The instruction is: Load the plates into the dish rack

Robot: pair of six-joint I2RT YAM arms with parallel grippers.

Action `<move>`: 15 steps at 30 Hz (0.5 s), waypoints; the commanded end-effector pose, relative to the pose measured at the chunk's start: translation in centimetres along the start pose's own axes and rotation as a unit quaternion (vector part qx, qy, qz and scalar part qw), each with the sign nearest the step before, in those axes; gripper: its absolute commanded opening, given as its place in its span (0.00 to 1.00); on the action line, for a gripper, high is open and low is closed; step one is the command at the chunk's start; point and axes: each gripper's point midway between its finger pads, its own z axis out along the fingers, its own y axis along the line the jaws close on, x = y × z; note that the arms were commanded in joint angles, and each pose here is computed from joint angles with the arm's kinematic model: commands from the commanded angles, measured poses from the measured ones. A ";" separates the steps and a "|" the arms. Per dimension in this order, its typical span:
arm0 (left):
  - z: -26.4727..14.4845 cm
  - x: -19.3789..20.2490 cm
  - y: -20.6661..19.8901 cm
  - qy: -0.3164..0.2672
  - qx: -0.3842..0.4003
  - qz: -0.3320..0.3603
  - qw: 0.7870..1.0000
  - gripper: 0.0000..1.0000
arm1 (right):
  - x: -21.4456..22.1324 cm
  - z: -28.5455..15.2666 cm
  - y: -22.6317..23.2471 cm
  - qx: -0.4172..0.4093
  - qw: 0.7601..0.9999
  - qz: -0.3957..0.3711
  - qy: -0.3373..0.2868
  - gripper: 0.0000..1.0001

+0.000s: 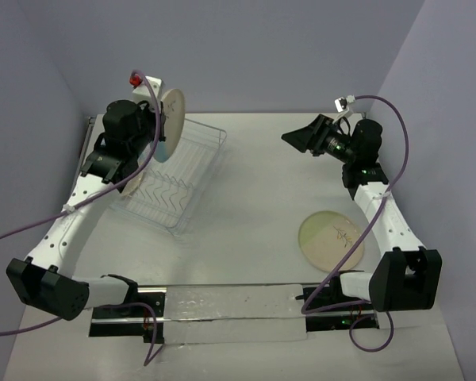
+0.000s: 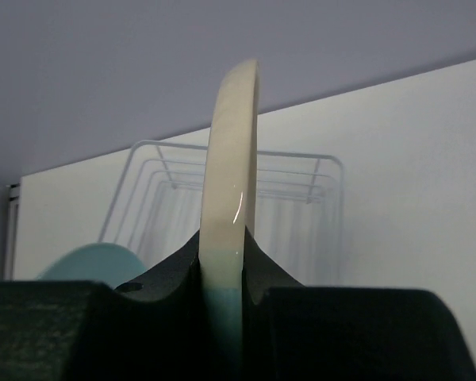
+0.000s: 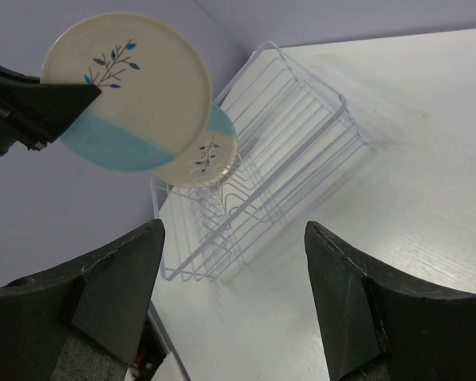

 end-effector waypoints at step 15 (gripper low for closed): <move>-1.6 -1.9 12.5 -0.032 -0.083 0.130 0.987 0.00 | -2.0 -1.3 -2.3 0.014 1.000 -0.001 -0.010 0.78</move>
